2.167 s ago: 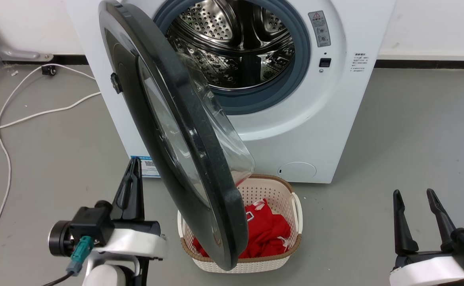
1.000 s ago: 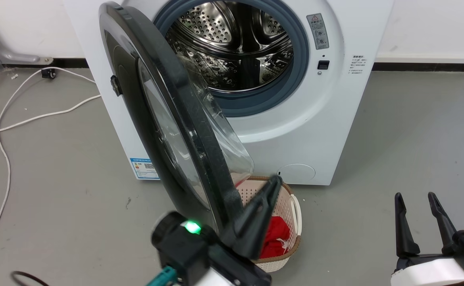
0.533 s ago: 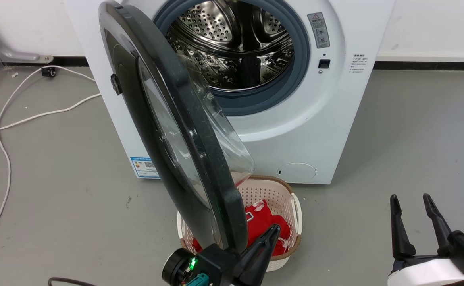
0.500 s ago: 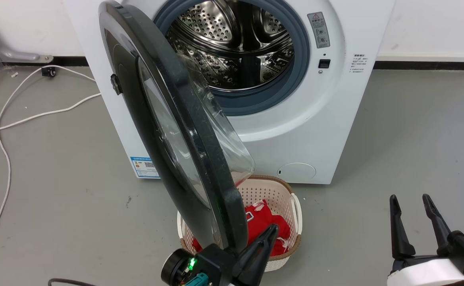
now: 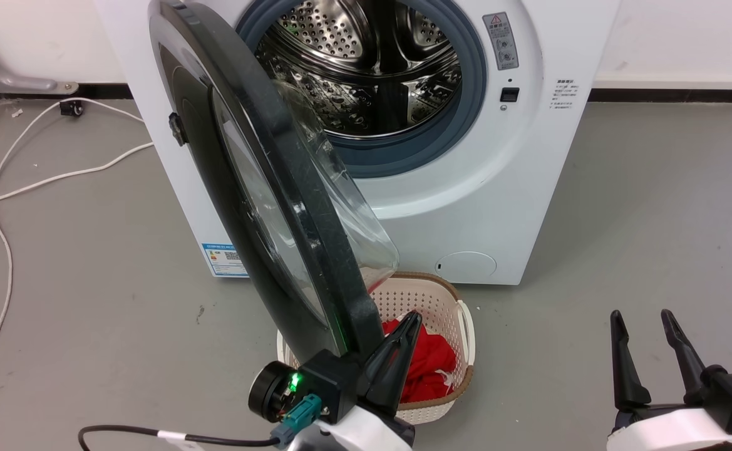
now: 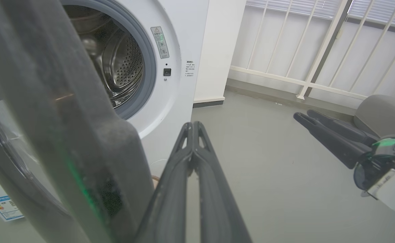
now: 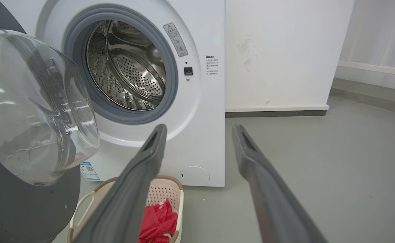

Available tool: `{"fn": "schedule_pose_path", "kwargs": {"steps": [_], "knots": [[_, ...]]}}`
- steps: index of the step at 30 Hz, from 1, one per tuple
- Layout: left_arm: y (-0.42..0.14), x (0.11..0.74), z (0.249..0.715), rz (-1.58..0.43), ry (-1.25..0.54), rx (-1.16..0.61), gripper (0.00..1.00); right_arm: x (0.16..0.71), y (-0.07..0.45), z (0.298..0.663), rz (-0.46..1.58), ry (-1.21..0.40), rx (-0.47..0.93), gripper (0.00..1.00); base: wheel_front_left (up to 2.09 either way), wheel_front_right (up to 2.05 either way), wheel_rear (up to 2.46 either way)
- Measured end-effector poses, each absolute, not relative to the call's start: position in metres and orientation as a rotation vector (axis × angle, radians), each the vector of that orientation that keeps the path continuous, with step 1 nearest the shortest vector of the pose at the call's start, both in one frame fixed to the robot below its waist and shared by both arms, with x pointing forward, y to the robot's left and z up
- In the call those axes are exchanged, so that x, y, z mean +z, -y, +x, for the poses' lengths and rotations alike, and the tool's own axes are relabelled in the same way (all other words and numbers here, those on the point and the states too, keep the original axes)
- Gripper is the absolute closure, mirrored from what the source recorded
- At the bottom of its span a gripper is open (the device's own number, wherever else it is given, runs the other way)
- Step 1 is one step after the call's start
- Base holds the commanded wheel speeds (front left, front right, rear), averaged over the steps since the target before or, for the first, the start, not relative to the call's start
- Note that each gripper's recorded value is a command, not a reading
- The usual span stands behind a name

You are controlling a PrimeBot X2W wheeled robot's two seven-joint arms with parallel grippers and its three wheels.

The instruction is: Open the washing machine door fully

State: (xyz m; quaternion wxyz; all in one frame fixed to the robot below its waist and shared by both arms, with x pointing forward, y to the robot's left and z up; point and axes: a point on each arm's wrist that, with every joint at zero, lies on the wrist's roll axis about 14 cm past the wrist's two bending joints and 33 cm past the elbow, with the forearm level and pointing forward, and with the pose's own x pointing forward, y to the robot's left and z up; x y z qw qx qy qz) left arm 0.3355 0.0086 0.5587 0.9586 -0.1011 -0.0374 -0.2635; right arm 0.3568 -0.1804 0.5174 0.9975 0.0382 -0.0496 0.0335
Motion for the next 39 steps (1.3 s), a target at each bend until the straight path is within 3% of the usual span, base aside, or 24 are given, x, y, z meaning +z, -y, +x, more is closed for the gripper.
{"fn": "schedule_pose_path", "kwargs": {"steps": [23, 39], "knots": [[-0.016, 0.542, 0.354, -0.226, 0.042, -0.466, 1.0, 0.511, 0.177, 0.359, 0.102, 0.085, 0.074, 0.0, 0.0, 0.0, 0.0], [-0.064, 0.537, 0.338, -0.211, 0.016, -0.308, 1.0, 0.506, 0.16, 0.368, 0.116, 0.072, 0.122, 0.0, 0.0, 0.0, 0.0]]}}
